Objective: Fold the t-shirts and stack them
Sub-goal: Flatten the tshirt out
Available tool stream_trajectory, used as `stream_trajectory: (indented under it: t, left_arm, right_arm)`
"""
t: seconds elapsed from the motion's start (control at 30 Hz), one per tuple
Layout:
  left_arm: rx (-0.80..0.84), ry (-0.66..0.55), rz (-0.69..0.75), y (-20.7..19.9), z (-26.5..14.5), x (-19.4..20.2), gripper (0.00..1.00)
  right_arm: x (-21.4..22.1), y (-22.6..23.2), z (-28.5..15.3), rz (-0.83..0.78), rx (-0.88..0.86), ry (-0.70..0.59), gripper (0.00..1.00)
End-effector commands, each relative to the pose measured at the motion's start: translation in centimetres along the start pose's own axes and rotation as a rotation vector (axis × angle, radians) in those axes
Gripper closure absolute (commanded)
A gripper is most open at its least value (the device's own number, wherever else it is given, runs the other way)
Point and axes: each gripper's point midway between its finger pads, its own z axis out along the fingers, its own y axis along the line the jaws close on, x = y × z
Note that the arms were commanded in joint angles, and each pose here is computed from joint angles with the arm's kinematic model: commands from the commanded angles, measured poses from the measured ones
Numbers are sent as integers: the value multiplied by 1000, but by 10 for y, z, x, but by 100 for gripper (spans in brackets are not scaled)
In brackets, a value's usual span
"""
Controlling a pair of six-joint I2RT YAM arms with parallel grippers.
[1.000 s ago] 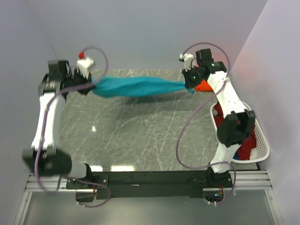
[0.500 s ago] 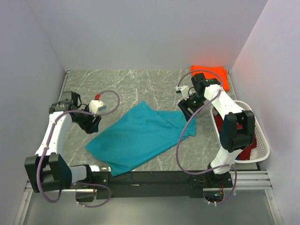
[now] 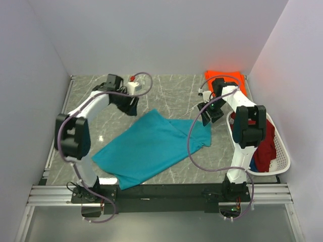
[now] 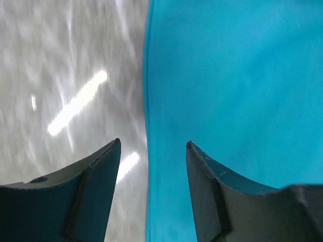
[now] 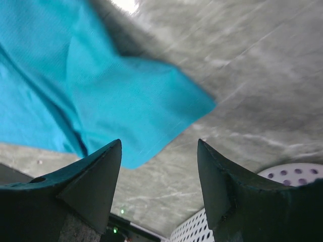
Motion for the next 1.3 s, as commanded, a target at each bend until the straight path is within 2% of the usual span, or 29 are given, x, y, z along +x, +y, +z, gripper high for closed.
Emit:
stream_trajectory:
  t: [0.0,0.17,0.33,0.73,0.83,0.87,0.9,0.93,0.97,1.0,1.03,1.13,1.27]
  left_arm:
    - [-38,-106,-24,8,24,-58,39]
    - [6,-102,-10,-1,71,-83,39]
    - [1,-92,32,-10,102,-90,40]
    - [7,-2,77,-25,161,-75,42]
    - [16,27,89,-30,166,-66,56]
    - [17,42,87,-30,166,-61,70]
    - [16,48,90,-31,167,-58,76]
    - [12,57,93,-30,166,-54,82]
    - [8,55,96,-30,164,-55,95]
    - [3,55,95,-29,162,-55,100]
    - [0,52,100,-28,159,-56,100]
    - [-5,3,102,-21,135,-74,100]
    - [-38,-109,135,0,75,-115,100]
  right_arm:
    - [-18,-3,-1,41,12,-51,32]
    - [-21,-16,14,82,57,-55,32]
    - [-28,-25,23,110,84,-56,32]
    - [-16,-31,43,127,89,15,33]
    - [-10,-27,47,128,60,40,48]
    - [-8,-24,47,125,50,43,52]
    - [-8,-22,47,126,36,41,62]
    - [-7,-20,47,121,29,42,67]
    - [-5,-18,46,121,18,46,73]
    - [-5,-16,46,117,10,46,96]
    - [-7,-14,43,118,0,37,100]
    - [-15,-9,26,120,-42,-15,100]
    - [-39,0,-22,137,-130,-163,100]
